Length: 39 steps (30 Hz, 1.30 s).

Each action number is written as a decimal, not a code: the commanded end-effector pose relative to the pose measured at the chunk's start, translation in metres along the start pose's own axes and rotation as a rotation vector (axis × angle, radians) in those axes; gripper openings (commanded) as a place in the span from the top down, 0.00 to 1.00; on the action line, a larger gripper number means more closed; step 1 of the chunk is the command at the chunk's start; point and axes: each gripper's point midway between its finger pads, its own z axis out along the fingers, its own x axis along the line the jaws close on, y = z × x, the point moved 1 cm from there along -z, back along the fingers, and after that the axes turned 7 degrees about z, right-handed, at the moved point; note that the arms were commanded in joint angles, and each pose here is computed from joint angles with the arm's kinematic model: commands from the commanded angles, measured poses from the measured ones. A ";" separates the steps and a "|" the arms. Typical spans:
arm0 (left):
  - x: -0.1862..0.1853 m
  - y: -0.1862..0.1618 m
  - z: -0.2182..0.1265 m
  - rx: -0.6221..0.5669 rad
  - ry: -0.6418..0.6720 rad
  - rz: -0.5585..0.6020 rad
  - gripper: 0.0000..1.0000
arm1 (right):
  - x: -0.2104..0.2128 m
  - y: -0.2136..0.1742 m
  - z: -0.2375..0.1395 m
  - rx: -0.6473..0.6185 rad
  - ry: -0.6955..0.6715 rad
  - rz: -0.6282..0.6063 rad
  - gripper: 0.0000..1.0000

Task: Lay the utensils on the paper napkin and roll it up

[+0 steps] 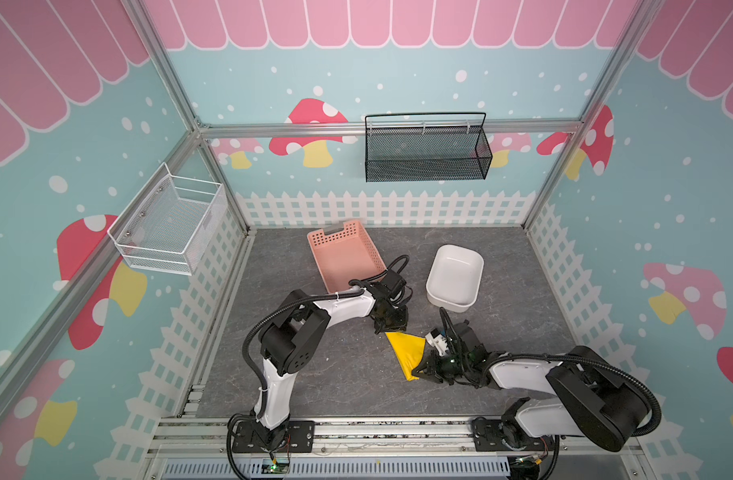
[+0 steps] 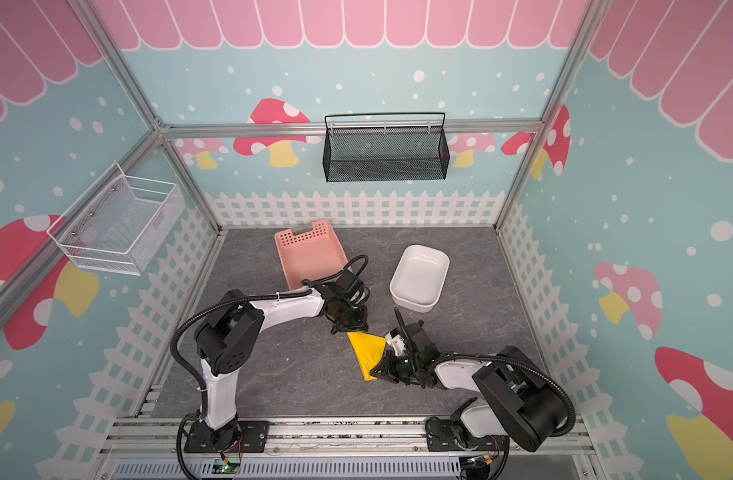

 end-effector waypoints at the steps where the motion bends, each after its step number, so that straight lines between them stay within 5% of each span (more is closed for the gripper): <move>1: 0.008 -0.004 0.003 0.022 0.048 0.016 0.89 | -0.027 -0.006 -0.002 -0.010 -0.097 0.070 1.00; 21: 0.015 -0.011 0.007 0.040 0.073 -0.014 0.91 | -0.046 -0.014 -0.010 -0.052 -0.123 0.159 1.00; 30: -0.023 0.015 -0.044 -0.084 0.035 0.068 0.83 | -0.047 -0.016 -0.007 -0.034 -0.128 0.153 1.00; 39: -0.049 -0.018 -0.055 -0.056 0.005 0.138 0.80 | -0.047 -0.015 -0.007 -0.034 -0.126 0.150 1.00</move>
